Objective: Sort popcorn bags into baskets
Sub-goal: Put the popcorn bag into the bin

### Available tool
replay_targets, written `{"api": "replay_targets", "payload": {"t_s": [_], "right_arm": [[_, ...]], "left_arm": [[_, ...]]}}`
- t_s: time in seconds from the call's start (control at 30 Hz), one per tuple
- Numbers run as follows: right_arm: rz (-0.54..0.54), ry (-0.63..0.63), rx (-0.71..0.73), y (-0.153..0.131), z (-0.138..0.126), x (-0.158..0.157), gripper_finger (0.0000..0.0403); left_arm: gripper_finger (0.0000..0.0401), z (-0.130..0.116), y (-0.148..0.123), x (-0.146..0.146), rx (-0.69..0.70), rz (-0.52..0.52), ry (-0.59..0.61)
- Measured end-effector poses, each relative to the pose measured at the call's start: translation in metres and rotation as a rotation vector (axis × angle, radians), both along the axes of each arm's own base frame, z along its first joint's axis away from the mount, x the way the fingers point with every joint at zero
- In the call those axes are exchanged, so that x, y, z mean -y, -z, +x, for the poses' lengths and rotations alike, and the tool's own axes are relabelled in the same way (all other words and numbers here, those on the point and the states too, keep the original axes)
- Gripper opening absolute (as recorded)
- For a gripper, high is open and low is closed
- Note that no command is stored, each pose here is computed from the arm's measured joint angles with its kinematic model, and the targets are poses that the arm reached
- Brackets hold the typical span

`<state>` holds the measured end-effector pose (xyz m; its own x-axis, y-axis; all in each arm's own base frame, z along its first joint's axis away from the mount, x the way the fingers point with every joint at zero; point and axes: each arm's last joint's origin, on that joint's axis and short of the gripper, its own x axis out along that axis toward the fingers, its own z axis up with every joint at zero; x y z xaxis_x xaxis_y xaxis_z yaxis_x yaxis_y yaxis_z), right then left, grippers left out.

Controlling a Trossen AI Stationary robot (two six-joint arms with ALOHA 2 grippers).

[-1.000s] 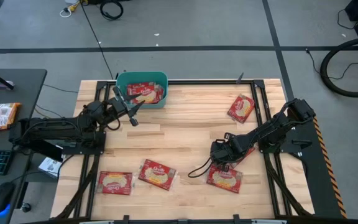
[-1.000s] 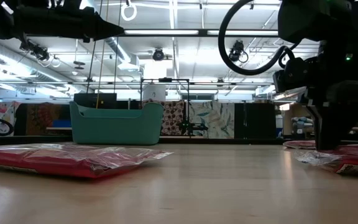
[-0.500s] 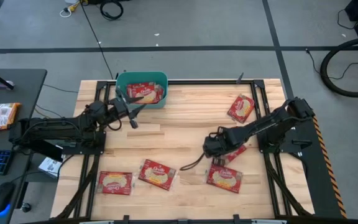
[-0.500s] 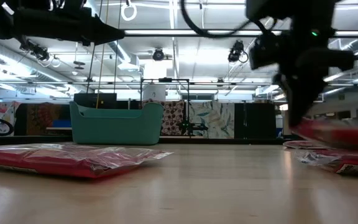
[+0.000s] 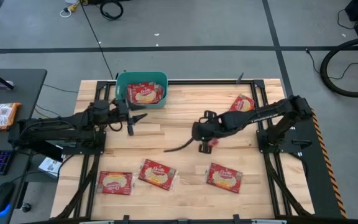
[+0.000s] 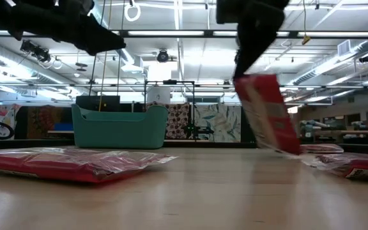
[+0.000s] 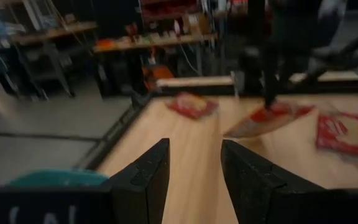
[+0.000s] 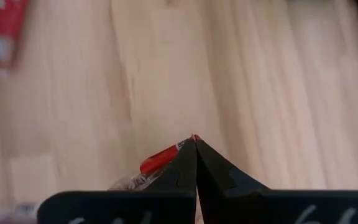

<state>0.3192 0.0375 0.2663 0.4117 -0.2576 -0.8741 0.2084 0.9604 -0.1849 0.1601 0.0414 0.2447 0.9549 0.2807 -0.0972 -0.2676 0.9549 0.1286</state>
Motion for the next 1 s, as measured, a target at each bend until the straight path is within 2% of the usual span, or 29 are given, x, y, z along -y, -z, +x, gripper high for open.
{"api": "replay_targets", "payload": {"t_s": [0.1,0.23,0.43,0.6,0.73,0.87,1.0], "right_arm": [[0.012,-0.059,0.048,-0.013,0.007,0.006,0.0002],[0.038,-0.185,0.067,-0.026,0.012,0.012,0.0002],[0.08,-0.399,0.142,-0.043,0.021,0.024,0.0002],[0.184,-0.552,0.253,-0.053,0.027,0.035,0.0002],[0.247,-0.644,0.316,-0.056,0.029,0.042,0.0002],[0.245,-0.646,0.345,-0.058,0.03,0.049,0.0002],[0.217,-0.535,0.281,-0.054,0.027,0.053,0.0004]], "left_arm": [[0.0149,0.0,0.003,0.001,-0.028,-0.027,0.029],[0.0149,0.006,0.008,0.006,-0.06,-0.029,0.164],[0.0149,0.029,0.014,0.007,-0.018,-0.011,0.226],[0.0149,0.047,0.022,0.009,0.018,-0.02,0.387],[0.0149,0.057,0.025,0.009,0.069,-0.05,0.441],[0.0149,0.068,0.027,0.007,0.082,-0.101,0.463],[0.0149,0.079,0.032,0.007,-0.016,-0.16,0.461]]}}
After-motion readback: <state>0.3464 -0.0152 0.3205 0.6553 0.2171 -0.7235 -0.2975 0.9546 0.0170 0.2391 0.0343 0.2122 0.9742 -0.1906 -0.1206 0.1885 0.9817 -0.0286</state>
